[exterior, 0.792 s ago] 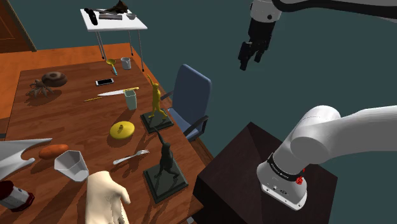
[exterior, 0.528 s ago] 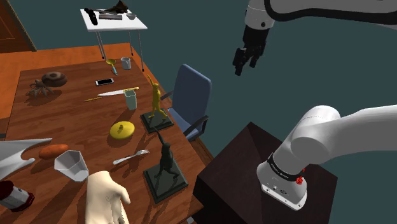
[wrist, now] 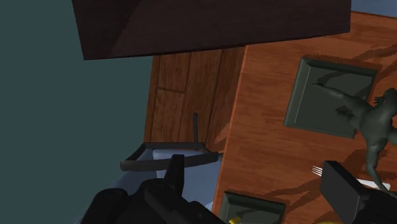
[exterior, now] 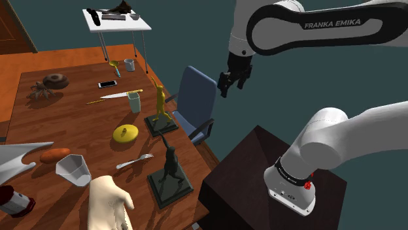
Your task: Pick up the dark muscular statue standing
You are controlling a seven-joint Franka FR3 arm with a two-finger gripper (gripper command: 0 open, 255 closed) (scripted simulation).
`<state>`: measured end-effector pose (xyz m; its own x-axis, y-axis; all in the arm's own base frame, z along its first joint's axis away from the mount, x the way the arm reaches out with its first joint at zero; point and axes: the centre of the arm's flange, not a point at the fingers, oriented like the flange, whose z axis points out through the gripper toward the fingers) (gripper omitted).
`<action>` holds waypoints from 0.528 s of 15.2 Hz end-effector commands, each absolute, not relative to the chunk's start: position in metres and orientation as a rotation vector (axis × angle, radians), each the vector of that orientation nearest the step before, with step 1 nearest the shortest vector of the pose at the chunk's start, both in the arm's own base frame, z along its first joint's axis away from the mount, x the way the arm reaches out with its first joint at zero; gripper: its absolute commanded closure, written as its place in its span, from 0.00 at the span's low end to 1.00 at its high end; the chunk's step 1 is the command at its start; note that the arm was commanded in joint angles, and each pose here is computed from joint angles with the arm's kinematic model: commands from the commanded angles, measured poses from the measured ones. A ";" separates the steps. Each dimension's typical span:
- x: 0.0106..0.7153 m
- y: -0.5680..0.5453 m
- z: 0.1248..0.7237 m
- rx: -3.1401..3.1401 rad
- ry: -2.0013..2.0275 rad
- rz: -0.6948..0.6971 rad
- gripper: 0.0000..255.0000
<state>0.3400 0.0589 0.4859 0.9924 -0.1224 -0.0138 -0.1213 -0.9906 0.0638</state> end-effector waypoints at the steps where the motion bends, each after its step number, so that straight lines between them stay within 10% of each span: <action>1: 0.342 0.075 0.467 3.083 -0.203 -0.021 0.00; 8: 0.361 0.135 0.404 3.113 -0.246 -0.009 0.00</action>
<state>0.3574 0.1271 0.4146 0.9885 -0.1514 -0.0060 -0.1512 -0.9882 0.0256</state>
